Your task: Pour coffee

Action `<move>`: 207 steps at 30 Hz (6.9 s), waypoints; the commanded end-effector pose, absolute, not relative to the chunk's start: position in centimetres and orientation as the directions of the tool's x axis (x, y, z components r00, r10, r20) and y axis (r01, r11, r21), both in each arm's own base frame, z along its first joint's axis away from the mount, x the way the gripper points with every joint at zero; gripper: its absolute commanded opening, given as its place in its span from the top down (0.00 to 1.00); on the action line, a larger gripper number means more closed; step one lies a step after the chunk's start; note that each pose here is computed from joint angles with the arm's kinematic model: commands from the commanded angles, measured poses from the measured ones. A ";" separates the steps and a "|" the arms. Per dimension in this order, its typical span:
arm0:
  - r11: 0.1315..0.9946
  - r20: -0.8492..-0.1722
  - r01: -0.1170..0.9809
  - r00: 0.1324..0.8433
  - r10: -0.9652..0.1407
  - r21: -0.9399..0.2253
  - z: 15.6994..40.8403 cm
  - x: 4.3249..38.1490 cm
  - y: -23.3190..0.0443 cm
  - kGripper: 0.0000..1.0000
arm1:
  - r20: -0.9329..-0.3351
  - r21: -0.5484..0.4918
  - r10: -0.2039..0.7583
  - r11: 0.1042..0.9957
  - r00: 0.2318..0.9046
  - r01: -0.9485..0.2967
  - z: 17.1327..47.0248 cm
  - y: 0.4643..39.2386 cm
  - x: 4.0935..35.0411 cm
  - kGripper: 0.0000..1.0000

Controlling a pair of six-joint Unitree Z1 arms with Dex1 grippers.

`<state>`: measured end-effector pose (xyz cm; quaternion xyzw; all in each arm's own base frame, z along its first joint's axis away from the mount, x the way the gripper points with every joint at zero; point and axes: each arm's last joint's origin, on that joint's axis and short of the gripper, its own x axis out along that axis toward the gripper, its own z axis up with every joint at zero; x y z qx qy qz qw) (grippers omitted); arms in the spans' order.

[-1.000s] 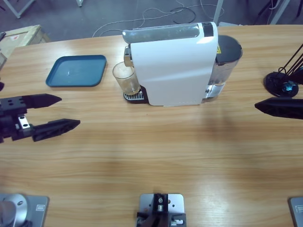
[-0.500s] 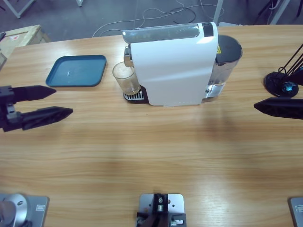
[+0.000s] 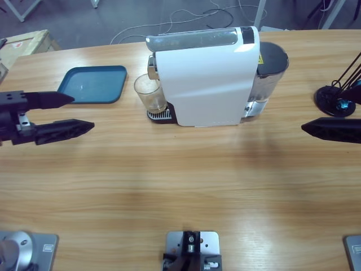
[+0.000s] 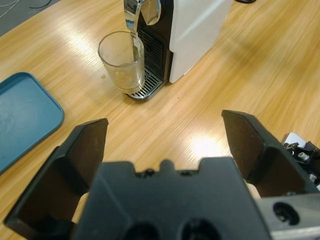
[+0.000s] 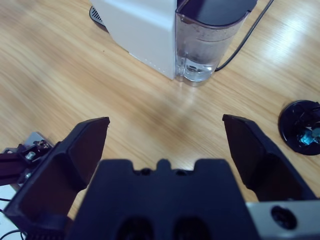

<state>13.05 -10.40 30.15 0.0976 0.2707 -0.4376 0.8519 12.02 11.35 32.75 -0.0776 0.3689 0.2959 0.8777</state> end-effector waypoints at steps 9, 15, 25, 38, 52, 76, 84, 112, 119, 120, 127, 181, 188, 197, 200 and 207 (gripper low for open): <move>0.600 -0.542 0.795 0.465 -0.700 -0.092 29.6 13.5 -10.4 0.01 | -0.728 0.090 0.450 0.810 0.517 -0.579 31.9 11.3 11.7 0.00; 0.603 -0.540 0.792 0.469 -0.699 -0.092 29.1 14.7 -11.0 0.01 | -0.736 0.087 0.443 0.812 0.512 -0.578 31.5 11.2 11.6 0.00; 0.671 -0.539 0.742 0.564 -0.626 -0.003 28.6 17.4 -12.0 0.01 | -0.736 0.087 0.442 0.813 0.513 -0.576 31.0 11.0 11.4 0.00; 0.469 -0.459 0.880 0.446 -0.769 0.069 25.7 26.4 -12.1 0.02 | -0.749 0.090 0.435 0.814 0.499 -0.574 31.6 11.5 11.9 0.00; 0.293 -0.472 0.956 0.262 -0.842 0.008 19.8 30.5 -15.6 0.02 | -0.788 0.083 0.405 0.816 0.463 -0.572 30.7 12.6 12.9 0.00; 0.283 -0.506 0.959 0.254 -0.824 0.021 18.6 31.2 -17.9 0.02 | -0.789 0.087 0.407 0.815 0.460 -0.573 30.2 13.1 13.5 0.00; 0.316 -0.535 0.948 0.283 -0.796 0.033 18.1 31.3 -17.8 0.02 | -0.787 0.088 0.408 0.817 0.463 -0.570 30.1 13.1 13.4 0.00; 0.346 -0.551 0.938 0.302 -0.778 0.026 18.2 30.3 -16.5 1.00 | -0.764 0.092 0.414 0.829 0.495 -0.551 30.8 12.4 13.4 0.00; 0.536 -0.486 0.838 0.512 -0.709 0.102 23.2 28.9 -11.4 1.00 | -0.736 0.086 0.430 0.825 0.522 -0.558 31.9 12.3 13.3 0.00; 0.572 -0.482 0.812 0.549 -0.683 0.115 23.7 28.8 -10.9 1.00 | -0.733 0.087 0.433 0.825 0.525 -0.558 32.0 12.2 13.2 0.00; 0.860 -0.536 0.482 0.776 -0.333 0.164 23.2 30.8 -7.8 1.00 | -0.735 0.087 0.431 0.826 0.523 -0.557 31.8 11.8 12.8 0.00; 0.580 -0.592 0.809 0.421 -0.687 -0.097 29.7 8.4 -10.0 0.00 | -0.706 0.017 0.373 0.859 0.602 -0.512 32.1 7.6 9.0 0.00; 0.595 -0.598 0.797 0.427 -0.678 -0.105 31.4 7.6 -9.1 0.00 | -0.684 0.009 0.372 0.864 0.628 -0.503 32.2 6.9 8.4 0.00; 0.589 -0.510 0.800 0.462 -0.726 -0.115 30.5 5.1 -6.6 0.00 | -0.677 0.008 0.374 0.865 0.634 -0.502 32.2 6.6 8.2 0.00; 0.581 -0.539 0.805 0.439 -0.719 -0.120 30.3 5.0 -6.6 0.00 | -0.677 0.008 0.374 0.865 0.634 -0.502 32.2 6.6 8.2 0.00; 0.613 -0.565 0.783 0.460 -0.685 -0.107 30.7 4.4 -5.6 0.00 | -0.674 0.010 0.371 0.869 0.639 -0.495 32.2 6.6 8.1 0.00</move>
